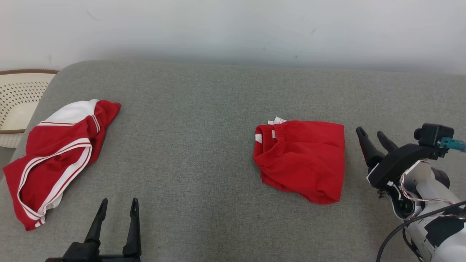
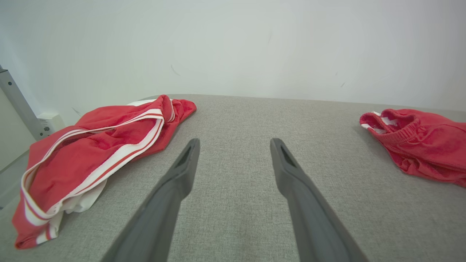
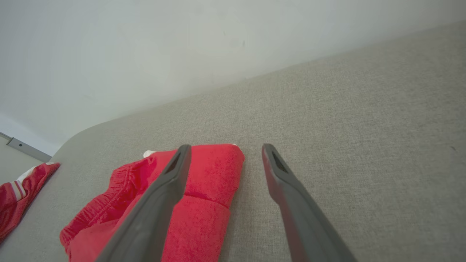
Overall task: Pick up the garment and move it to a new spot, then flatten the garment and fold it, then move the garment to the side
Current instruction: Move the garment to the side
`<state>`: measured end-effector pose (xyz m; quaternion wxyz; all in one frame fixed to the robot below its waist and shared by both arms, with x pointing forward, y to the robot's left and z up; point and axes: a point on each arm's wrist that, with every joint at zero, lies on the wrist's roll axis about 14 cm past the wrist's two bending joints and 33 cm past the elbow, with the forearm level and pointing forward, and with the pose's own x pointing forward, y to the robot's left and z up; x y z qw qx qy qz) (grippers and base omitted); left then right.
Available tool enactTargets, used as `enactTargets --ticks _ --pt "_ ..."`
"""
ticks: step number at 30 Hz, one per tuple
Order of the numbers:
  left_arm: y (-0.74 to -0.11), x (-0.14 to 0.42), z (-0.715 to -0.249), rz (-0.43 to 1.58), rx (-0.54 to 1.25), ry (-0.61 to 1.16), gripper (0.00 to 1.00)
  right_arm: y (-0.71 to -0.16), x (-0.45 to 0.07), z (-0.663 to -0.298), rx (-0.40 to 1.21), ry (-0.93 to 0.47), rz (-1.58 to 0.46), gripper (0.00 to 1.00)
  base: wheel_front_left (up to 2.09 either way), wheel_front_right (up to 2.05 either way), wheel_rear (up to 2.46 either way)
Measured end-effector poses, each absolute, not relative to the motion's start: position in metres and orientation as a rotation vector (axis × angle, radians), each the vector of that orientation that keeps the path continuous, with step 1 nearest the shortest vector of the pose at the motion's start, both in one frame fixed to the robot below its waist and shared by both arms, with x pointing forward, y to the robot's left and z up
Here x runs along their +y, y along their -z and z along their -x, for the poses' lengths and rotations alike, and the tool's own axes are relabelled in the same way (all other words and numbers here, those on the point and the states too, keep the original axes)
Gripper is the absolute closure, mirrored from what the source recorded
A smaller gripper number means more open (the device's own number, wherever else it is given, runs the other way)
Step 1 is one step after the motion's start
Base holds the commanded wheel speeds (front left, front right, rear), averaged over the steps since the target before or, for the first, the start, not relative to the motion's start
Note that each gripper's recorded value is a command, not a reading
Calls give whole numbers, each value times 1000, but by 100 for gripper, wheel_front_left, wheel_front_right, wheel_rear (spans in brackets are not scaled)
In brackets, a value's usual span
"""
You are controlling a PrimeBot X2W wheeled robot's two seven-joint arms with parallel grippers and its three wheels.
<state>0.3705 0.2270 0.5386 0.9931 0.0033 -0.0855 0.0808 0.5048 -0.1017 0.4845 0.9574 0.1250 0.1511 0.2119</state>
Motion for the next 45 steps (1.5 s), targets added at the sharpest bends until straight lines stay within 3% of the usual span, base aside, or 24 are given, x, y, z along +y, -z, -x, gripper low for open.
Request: enactTargets --ticks 13,25,26,28,29,30,45 --pt "-529 226 -378 -6 -146 -164 0 -429 -88 -483 521 -432 -325 0 0 0 0" --pt "-525 231 -378 1 -132 -179 0 -416 -61 -484 601 -465 -373 0 0 0 0" --pt "-525 231 -378 2 -132 -180 0 -416 -59 -483 609 -471 -376 12 0 0 0" --pt "-525 232 -377 4 -132 -183 0 -415 -56 -481 618 -480 -375 71 0 0 0" --pt "-525 232 -377 5 -133 -183 0 -415 -55 -480 622 -483 -374 91 0 0 0" --pt "-525 232 -377 5 -132 -183 0 -414 -54 -480 624 -484 -370 100 0 0 0" --pt "-526 229 -376 14 -137 -173 0 -439 -80 -486 524 -512 -215 100 0 0 0"
